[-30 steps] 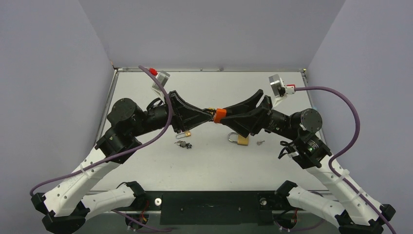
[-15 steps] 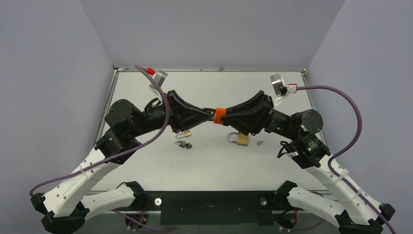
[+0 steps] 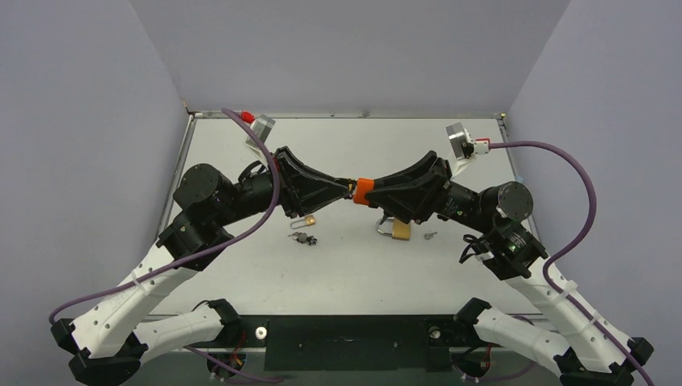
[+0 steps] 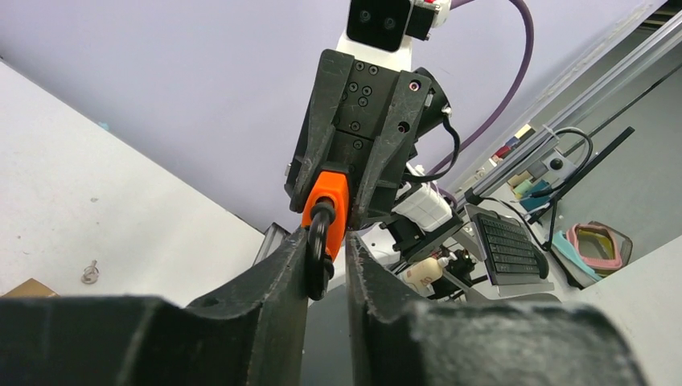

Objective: Lock with the key
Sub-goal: Lock the lock.

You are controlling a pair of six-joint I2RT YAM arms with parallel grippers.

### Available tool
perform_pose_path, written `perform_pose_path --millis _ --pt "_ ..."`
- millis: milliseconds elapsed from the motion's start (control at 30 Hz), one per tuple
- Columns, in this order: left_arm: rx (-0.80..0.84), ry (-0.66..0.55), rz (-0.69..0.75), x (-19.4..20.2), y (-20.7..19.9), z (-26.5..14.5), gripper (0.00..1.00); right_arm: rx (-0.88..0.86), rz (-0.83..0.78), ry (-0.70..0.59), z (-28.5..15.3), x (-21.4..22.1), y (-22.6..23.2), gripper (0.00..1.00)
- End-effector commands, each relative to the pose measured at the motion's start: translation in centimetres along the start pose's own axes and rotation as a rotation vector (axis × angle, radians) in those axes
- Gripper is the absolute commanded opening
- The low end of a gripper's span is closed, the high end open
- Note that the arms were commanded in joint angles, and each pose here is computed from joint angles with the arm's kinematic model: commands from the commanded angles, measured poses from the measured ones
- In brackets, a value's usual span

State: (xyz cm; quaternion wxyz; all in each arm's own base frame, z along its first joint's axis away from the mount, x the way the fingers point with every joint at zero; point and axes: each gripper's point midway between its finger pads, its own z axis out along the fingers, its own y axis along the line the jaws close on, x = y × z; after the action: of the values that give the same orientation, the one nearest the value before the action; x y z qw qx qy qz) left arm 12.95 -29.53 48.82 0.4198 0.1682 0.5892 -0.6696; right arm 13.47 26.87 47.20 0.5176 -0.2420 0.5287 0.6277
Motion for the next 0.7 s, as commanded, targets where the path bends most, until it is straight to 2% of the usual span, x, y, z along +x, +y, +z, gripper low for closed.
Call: perform_pose_path --millis 0,367,667 --pt "0.024 -0.066 0.061 -1.8 -1.4 -0.4 0.22 -0.005 -0.02 -0.071 -0.4 -1.7 0.9 0.0" --pt "-0.059 -0.038 0.11 -1.6 -0.2 -1.0 0.3 0.018 0.004 -0.062 -1.0 -1.2 0.7 0.0" --pt "-0.071 -0.012 0.128 -1.4 0.1 -1.2 0.27 0.011 0.007 -0.034 -1.1 -0.7 0.8 0.0"
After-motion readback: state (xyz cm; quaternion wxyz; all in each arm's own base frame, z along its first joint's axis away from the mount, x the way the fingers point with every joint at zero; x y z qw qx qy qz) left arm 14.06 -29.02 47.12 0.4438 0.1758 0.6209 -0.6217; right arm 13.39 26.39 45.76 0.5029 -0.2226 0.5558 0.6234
